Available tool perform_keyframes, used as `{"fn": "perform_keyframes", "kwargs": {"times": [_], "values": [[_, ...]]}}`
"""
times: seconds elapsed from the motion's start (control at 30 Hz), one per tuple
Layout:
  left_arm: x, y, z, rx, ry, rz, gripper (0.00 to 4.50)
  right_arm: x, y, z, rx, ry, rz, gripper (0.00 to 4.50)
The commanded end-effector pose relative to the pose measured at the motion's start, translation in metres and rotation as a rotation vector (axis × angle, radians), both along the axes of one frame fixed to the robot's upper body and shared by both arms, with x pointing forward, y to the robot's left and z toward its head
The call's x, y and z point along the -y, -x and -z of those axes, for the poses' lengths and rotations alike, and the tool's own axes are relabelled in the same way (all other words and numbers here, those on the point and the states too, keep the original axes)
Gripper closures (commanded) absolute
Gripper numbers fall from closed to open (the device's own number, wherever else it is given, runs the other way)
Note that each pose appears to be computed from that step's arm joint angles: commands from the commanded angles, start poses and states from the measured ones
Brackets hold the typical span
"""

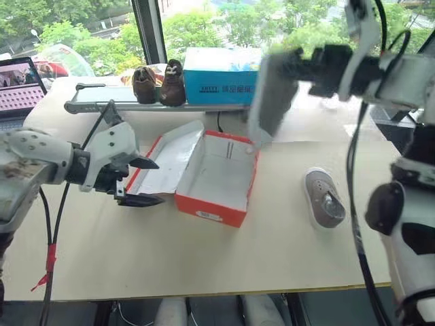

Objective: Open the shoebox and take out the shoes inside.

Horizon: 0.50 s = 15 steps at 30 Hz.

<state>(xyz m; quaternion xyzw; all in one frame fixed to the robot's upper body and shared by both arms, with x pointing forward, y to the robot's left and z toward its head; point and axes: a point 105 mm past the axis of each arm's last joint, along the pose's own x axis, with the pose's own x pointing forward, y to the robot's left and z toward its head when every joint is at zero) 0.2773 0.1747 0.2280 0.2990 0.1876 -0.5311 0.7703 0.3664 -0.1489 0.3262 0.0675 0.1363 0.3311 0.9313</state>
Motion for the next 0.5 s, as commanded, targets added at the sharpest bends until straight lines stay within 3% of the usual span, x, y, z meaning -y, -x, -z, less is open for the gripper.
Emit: {"fn": "perform_keyframes", "kwargs": {"times": [0.03,0.27,0.5], "values": [[0.004,0.0,-0.006,0.021,0.01,0.039,0.0,0.009,0.01,0.022,-0.002,0.194,0.03,4.47],[0.016,0.005,-0.021,-0.009,0.126,0.1,0.0,0.019,0.016,0.071,-0.113,0.334,0.047,4.47],[0.017,0.009,-0.04,0.017,0.195,0.098,0.0,0.035,0.006,0.134,-0.235,0.454,0.1,4.47]]}}
